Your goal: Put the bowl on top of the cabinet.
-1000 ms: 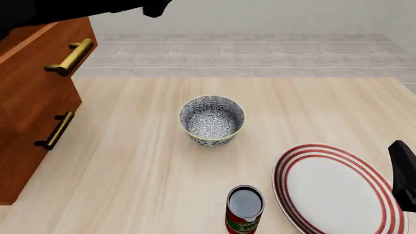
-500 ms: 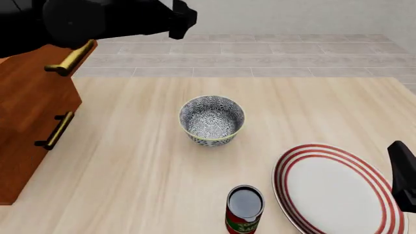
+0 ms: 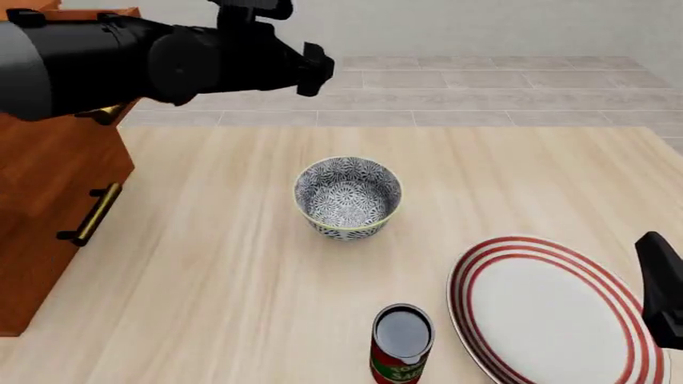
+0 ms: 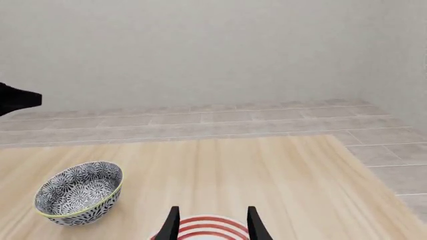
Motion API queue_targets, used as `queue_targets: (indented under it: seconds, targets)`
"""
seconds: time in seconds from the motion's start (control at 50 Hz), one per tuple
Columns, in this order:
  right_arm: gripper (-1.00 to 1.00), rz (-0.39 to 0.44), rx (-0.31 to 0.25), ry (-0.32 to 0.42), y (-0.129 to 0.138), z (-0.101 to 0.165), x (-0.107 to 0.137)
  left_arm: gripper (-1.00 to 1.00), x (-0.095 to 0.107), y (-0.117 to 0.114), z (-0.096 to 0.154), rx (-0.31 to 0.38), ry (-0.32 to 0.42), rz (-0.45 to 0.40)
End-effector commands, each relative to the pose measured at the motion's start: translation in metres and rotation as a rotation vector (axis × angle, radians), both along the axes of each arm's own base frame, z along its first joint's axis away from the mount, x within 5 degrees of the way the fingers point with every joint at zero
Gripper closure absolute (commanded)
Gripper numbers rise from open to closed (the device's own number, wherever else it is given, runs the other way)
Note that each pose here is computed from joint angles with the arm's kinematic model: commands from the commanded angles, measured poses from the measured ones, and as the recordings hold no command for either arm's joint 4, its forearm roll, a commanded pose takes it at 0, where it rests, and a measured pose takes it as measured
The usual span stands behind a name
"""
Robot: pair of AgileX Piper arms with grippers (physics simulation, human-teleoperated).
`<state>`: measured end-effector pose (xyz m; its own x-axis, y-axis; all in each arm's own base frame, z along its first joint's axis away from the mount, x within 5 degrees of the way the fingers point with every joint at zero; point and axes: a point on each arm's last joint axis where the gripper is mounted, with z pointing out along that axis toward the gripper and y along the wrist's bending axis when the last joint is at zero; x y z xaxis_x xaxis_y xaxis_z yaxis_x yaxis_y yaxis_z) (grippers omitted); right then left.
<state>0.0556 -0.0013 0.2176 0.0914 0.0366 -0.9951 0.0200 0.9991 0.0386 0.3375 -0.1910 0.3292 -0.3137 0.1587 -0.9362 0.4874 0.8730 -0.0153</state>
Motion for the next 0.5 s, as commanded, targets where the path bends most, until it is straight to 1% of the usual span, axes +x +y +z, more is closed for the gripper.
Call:
queue_targets:
  seconds: [0.02, 0.14, 0.26, 0.4, 0.5]
  targets:
    - [-1.0, 0.001, -0.001, 0.001, 0.0, -0.001, 0.0, -1.0, 0.01, 0.001, -0.022, 0.008, 0.041, 0.019]
    - [-1.0, 0.003, -0.003, 0.002, 0.0, 0.0, 0.0, -1.0, 0.011, 0.002, -0.027, 0.01, 0.048, 0.023]
    - [-1.0, 0.002, -0.005, 0.002, 0.0, -0.001, 0.0, -1.0, 0.014, 0.001, -0.041, 0.006, 0.071, 0.031]
    - [-1.0, 0.003, -0.007, 0.003, 0.0, 0.0, 0.0, -1.0, 0.016, 0.0, -0.05, 0.006, 0.08, 0.033]
    - [-1.0, 0.003, -0.007, 0.003, 0.0, -0.002, 0.0, -1.0, 0.021, -0.001, -0.06, 0.004, 0.099, 0.042]
